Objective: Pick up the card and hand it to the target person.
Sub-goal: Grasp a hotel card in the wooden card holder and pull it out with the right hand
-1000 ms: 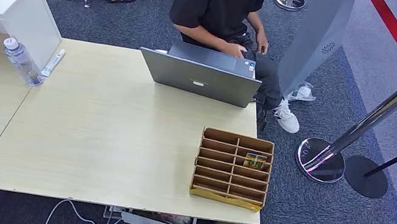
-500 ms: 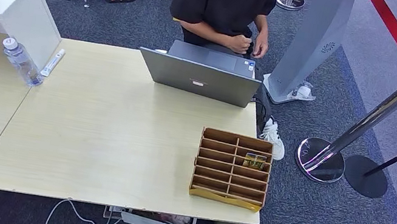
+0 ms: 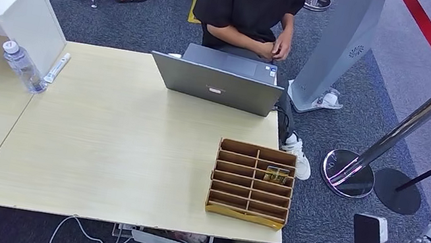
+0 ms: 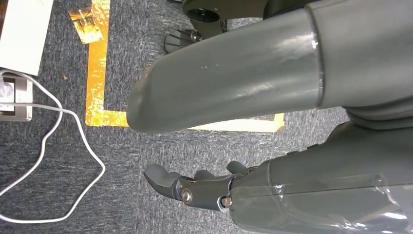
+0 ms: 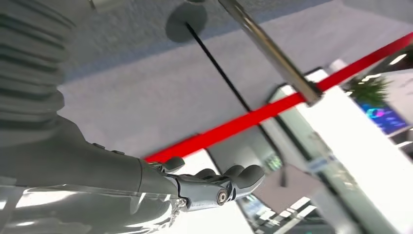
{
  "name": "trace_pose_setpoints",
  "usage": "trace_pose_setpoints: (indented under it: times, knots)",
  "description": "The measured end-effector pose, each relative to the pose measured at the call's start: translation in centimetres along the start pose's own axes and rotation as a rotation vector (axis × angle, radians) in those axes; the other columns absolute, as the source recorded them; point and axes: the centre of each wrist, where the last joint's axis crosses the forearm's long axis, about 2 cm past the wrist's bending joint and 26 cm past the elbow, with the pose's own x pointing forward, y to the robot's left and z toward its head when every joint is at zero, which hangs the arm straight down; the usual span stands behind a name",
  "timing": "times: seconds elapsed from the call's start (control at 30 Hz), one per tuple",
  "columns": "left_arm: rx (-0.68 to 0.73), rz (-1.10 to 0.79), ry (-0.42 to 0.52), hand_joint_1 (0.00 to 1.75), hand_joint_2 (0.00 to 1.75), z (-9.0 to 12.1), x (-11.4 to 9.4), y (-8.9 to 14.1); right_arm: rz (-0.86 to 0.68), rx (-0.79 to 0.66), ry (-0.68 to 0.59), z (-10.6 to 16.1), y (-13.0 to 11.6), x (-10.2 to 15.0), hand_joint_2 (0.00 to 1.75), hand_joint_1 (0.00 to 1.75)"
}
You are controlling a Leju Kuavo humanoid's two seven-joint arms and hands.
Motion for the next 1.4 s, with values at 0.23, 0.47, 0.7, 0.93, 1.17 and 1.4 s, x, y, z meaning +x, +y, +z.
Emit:
trace_pose_setpoints:
  times: [0.23,0.47,0.7,0.93,1.17,1.4]
  knots:
    - [-0.001,-0.003,-0.001,0.0,0.0,0.0,0.0,0.1,0.054,0.059,-0.13,0.2,0.1,3.0,1.75,0.0]
    - [-0.012,-0.02,-0.008,0.0,0.0,0.0,-0.1,0.1,0.044,0.183,-0.261,0.7,0.9,5.5,1.75,0.0]
    - [-0.024,-0.032,-0.015,0.0,0.0,0.0,-0.1,0.1,0.054,0.302,-0.344,1.1,1.6,7.0,1.75,0.0]
    - [-0.031,-0.048,-0.024,0.0,0.0,-0.1,-0.1,0.2,0.049,0.381,-0.39,1.4,2.0,7.8,1.75,0.0]
    - [-0.038,-0.059,-0.029,0.0,0.0,-0.1,-0.2,0.2,-0.062,0.425,-0.371,1.6,2.2,8.3,1.75,0.0]
    - [-0.037,-0.06,-0.03,0.0,0.0,-0.1,-0.2,0.2,-0.408,0.483,-0.251,1.4,2.1,7.6,1.75,0.0]
